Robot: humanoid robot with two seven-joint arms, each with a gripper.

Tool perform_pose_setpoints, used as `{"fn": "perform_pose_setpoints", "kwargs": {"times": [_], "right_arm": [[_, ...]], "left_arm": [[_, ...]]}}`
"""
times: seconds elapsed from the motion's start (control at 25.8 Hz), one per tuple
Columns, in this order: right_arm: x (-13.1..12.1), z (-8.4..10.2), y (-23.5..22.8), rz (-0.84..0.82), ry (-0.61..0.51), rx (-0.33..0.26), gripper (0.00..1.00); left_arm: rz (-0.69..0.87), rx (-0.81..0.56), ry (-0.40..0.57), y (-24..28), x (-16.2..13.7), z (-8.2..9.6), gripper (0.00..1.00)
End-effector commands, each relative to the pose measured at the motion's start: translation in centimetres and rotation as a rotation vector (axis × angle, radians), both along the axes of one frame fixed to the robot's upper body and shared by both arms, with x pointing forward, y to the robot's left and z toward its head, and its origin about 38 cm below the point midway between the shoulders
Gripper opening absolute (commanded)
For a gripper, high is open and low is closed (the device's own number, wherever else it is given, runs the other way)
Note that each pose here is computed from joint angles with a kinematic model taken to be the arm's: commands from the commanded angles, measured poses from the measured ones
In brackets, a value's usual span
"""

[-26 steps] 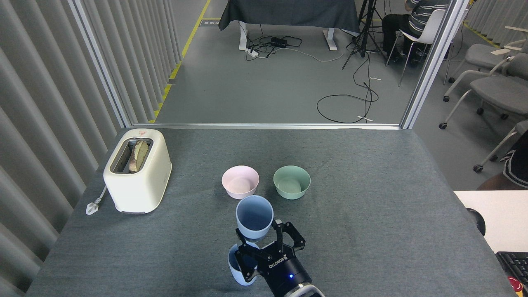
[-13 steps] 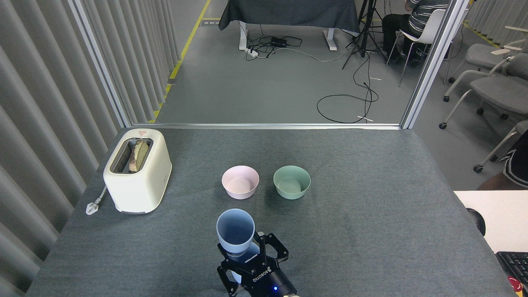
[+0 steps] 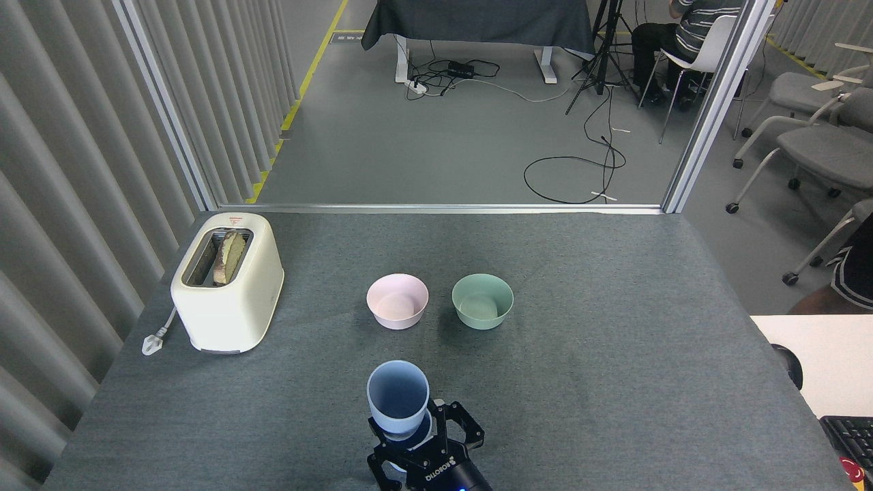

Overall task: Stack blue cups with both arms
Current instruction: 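Open the right gripper and withdraw it from the stacked cups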

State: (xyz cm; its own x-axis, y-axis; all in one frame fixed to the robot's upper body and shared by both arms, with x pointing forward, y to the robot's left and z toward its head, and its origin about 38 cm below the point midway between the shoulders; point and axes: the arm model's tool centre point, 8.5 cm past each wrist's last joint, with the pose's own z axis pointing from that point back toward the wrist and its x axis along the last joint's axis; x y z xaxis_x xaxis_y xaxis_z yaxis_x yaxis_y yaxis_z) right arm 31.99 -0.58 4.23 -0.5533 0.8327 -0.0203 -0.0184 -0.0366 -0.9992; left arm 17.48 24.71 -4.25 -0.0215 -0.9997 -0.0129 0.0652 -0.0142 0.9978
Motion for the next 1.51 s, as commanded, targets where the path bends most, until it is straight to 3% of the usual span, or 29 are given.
{"fn": "perform_pose_setpoints", "kwargs": {"times": [0.0,0.62,0.85,1.08,1.2,1.32,1.39,1.47], "right_arm": [[-0.2,-0.2,-0.1,-0.004,0.0,0.006,0.69],[-0.1,-1.4,-0.4,-0.02,0.03,-0.002,0.69],[0.0,-1.3,-0.4,-0.023,0.033,-0.001,0.99],[0.3,-0.8,-1.1,-0.041,0.018,0.015,1.0],[0.5,1.3,-1.1,-0.044,-0.07,0.074,1.0],[0.8,4.8,-1.8,-0.064,-0.194,0.183,1.0],[1.4,6.6,-3.0,-0.098,-0.211,0.274,1.0],[2.0,7.6,-4.6,-0.141,-0.231,0.313,1.0]], "left_arm": [[0.0,0.0,0.0,0.0,0.0,0.0,1.0],[0.0,0.0,0.001,0.0,0.0,0.0,1.0],[0.0,0.0,0.0,0.0,0.0,0.0,1.0],[0.001,0.001,0.001,0.0,0.0,0.0,1.0],[0.003,0.001,-0.001,0.1,0.0,0.0,1.0],[0.003,0.001,-0.001,0.1,0.0,0.0,1.0],[0.003,0.001,-0.001,0.1,0.0,0.0,1.0],[0.001,0.0,0.0,0.0,0.0,0.0,1.0]]}}
